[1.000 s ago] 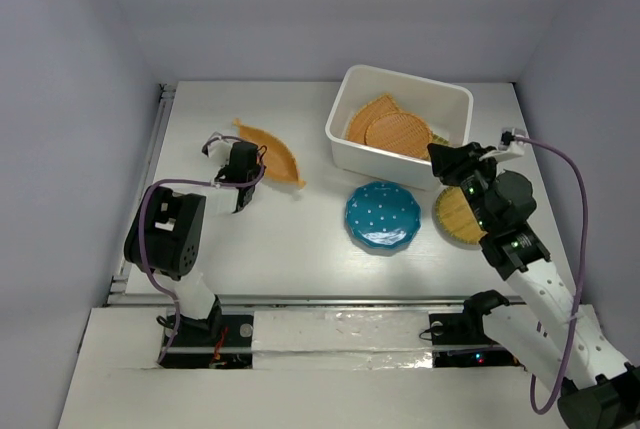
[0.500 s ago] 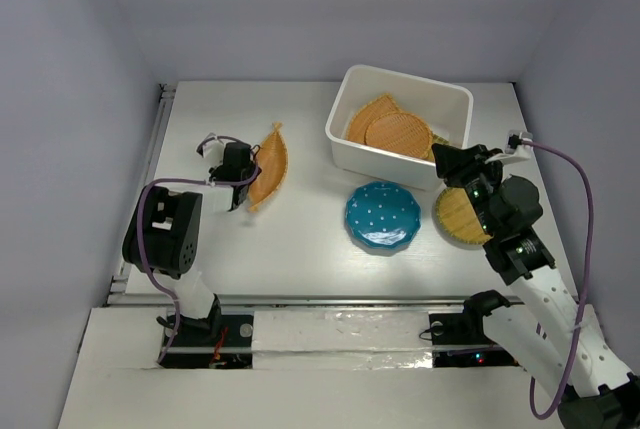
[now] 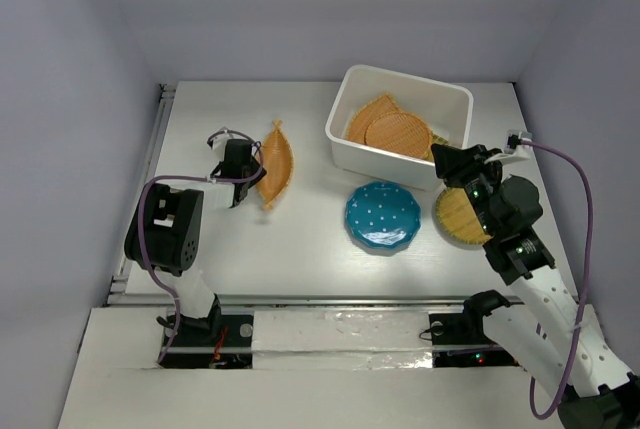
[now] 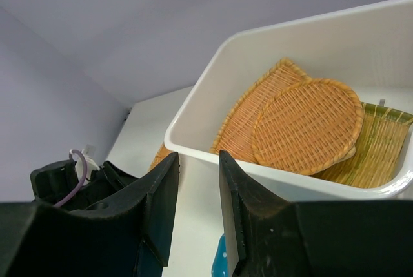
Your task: Place the plates into the plastic bin on the countertop
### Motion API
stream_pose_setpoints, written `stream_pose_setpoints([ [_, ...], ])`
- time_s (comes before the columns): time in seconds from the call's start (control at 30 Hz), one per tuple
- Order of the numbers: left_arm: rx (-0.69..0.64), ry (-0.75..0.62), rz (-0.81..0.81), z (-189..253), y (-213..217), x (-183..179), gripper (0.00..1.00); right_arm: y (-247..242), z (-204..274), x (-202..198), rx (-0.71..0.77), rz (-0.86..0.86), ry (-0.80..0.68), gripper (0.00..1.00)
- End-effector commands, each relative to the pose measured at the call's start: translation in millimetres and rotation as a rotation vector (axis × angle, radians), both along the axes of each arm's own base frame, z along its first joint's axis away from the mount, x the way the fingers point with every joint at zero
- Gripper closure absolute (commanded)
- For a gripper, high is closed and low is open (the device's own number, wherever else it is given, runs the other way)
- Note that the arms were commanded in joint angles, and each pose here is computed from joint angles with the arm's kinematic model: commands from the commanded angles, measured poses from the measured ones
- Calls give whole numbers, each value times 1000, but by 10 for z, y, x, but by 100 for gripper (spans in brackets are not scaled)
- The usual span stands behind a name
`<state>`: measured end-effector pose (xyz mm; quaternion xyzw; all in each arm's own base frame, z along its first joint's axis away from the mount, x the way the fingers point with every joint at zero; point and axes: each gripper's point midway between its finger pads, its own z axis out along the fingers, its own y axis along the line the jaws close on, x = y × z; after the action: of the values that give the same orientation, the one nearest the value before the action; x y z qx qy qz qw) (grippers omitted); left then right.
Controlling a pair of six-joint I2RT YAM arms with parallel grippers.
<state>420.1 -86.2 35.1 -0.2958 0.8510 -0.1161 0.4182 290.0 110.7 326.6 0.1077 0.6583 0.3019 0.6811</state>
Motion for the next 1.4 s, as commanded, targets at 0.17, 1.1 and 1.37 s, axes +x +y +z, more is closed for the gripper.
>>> stream_pose_setpoints([
  [0.17, -32, -77, -21, 194, -31, 20, 100, -24, 160, -62, 5, 2, -55, 63],
  [1.1, -433, -799, -441, 3302, -1059, -759, 100, -241, 193, -129, 65, -101, -88, 100],
  [1.37, -515, -796, -655, 3574, -2006, -456, 100, -292, 180, -130, 75, -128, -87, 100],
])
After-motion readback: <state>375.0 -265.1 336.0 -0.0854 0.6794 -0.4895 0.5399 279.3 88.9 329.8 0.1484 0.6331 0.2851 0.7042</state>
